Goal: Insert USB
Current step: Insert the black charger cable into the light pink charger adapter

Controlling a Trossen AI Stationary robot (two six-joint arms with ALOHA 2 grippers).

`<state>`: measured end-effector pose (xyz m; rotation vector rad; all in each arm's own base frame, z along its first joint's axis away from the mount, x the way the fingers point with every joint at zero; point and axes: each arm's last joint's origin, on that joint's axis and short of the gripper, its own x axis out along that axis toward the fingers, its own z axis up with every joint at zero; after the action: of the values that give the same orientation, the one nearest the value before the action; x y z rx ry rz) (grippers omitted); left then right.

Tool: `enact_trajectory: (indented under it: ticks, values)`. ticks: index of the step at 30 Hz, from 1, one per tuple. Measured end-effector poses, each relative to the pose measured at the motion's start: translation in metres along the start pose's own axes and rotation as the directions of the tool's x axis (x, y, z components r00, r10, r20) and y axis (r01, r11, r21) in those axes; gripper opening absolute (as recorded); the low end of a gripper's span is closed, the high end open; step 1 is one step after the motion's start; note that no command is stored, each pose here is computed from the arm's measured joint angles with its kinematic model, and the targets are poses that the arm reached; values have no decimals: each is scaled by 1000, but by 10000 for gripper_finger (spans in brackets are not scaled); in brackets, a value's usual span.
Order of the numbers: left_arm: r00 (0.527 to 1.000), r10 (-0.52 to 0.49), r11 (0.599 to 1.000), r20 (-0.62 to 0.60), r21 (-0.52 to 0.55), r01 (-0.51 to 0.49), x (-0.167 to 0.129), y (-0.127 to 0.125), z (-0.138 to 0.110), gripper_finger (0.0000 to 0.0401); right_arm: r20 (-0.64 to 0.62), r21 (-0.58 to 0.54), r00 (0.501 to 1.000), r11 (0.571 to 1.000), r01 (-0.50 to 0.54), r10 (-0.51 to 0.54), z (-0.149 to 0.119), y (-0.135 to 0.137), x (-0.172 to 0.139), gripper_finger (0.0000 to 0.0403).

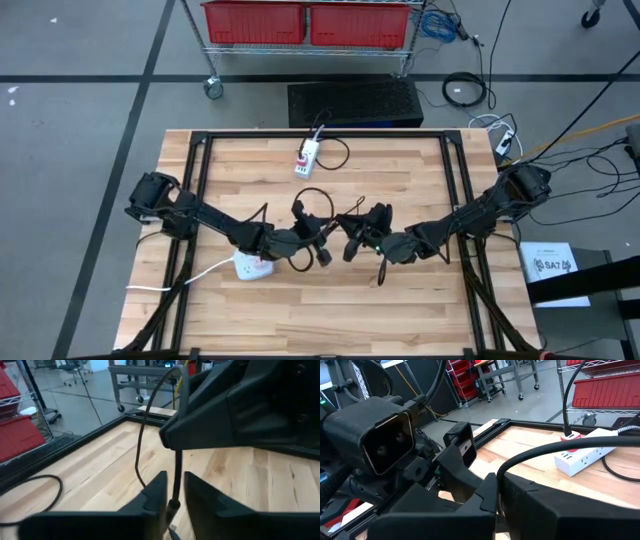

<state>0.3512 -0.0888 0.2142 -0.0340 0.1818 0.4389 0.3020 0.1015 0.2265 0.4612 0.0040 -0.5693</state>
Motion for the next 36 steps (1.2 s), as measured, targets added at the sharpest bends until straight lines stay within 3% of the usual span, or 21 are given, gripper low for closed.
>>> enact_trajectory:
  ticks: [4, 13, 20, 24, 29, 36]
  values:
    - [997, -74, 997, -12, 37, 74, 0, -2, 0, 12, -7, -37, 1000, 999, -10, 10, -2, 2, -3, 0]
    - [977, -207, 977, -44, 46, 209, 0, -5, -2, 4, -43, -183, 997, 981, -67, 60, -6, 9, -17, 22]
    - [950, -299, 951, -87, 55, 304, 0, -6, -5, 3, -145, -228, 977, 956, -186, 155, 11, 12, -46, 65]
    - [934, -343, 934, -98, 74, 350, -1, -8, -5, 2, -254, -228, 935, 924, -306, 247, 28, 9, -72, 86]
    - [918, -384, 918, -102, 66, 391, 1, -6, -5, 2, -421, -178, 835, 871, -459, 354, 37, 3, -101, 104]
    - [873, -484, 873, -58, 38, 486, 3, -7, 1, 1, -532, -172, 797, 885, -434, 287, 30, -8, -118, 115]
